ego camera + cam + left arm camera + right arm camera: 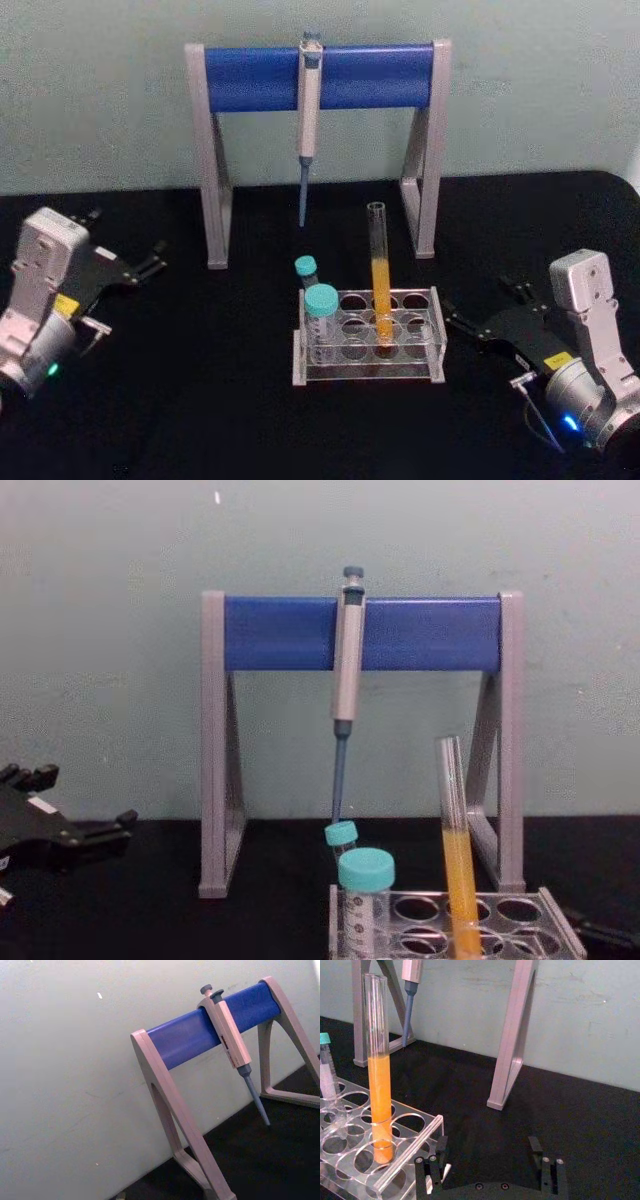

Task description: Pick up the test tube from the test tube rack, shake it, then place it back into the test tube rack.

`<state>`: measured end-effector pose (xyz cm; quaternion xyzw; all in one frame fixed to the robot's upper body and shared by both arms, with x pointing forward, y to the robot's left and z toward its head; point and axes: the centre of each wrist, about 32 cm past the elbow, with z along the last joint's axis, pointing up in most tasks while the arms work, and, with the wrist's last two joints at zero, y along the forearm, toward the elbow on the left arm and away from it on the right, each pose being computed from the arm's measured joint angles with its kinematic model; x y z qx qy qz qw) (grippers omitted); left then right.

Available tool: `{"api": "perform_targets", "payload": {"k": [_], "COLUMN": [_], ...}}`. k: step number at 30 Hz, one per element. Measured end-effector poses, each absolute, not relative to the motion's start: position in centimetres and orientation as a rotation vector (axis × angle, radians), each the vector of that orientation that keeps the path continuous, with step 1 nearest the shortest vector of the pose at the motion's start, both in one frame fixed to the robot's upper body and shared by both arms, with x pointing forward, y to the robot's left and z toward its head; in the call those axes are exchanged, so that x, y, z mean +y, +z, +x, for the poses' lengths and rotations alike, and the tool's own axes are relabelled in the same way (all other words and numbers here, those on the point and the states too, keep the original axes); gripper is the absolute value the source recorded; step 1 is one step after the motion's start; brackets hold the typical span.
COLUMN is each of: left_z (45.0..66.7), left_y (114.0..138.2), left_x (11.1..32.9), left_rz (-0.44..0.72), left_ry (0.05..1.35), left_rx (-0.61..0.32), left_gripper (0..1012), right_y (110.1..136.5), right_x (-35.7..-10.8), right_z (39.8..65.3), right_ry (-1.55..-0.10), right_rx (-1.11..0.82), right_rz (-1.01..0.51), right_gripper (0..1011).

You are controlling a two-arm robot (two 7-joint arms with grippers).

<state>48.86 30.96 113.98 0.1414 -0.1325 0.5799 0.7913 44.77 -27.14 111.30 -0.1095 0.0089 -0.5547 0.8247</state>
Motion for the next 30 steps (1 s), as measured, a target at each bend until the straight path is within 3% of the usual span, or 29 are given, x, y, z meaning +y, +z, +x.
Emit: {"api": "perform_targets", "payload": {"k": [30], "left_z": [48.86], "left_y": [113.98], "left_x": [30.97], "left_rz": [0.304], "left_ry": [1.248], "left_rx": [-0.285], "left_gripper": [1002], "right_y": [111.35], "right_x": [-27.18], "right_z": [44.71], "right_ry": [-1.180], "right_rx": [0.019], "right_rz": [-0.228], "right_gripper": [1000]}}
